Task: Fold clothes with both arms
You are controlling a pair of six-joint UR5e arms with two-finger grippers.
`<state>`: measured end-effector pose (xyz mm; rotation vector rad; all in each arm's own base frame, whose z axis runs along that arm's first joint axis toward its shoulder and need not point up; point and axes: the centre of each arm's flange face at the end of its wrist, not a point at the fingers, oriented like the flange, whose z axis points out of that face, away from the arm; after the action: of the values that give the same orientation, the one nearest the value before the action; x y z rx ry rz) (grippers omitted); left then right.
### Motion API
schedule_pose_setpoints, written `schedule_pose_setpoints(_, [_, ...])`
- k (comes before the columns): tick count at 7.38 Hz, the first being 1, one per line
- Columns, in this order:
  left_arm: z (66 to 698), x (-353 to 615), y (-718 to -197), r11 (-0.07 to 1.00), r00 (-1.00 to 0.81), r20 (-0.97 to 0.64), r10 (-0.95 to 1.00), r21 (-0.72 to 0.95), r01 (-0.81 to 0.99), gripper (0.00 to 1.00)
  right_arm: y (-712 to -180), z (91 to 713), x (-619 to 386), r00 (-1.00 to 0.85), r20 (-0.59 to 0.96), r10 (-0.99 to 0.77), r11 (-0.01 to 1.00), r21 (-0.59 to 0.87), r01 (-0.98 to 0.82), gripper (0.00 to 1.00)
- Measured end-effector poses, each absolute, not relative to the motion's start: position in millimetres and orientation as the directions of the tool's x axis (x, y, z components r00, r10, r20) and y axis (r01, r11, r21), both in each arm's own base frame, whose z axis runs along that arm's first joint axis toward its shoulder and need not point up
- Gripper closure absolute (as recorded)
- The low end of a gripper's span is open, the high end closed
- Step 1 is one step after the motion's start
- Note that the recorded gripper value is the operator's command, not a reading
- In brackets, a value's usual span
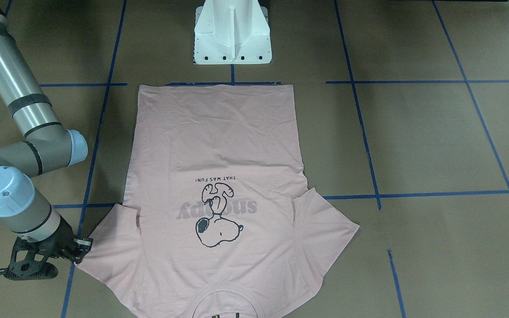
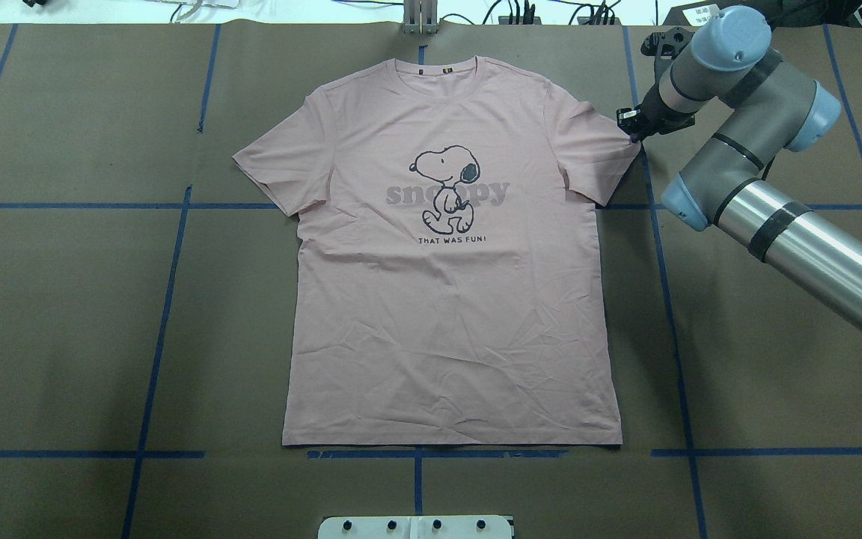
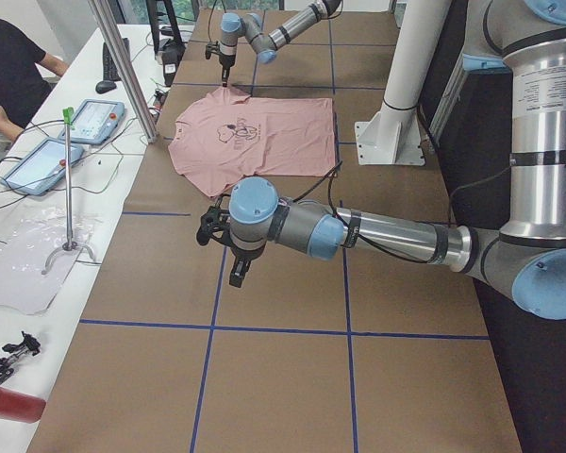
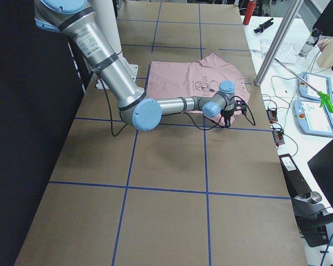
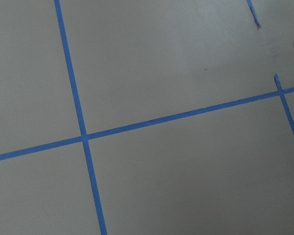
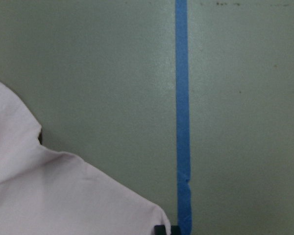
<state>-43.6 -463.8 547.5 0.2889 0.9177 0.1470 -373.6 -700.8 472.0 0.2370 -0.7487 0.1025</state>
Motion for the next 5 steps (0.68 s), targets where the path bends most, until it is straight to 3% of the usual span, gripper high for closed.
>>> schedule_pose_setpoints(3, [545,-44,-463,0.950,0.601,-0.759,0.250,0.311,-0.002,0.00,-704,410,-391,0.688,0.725,-0.024,0.957,0.216,-0.194,1.00])
schedule_pose_setpoints(5, [546,-44,-462,0.951,0.601,-0.759,0.249,0.310,-0.002,0.00,-681,358,-460,0.658,0.753,0.003,0.952,0.199,-0.233,1.00])
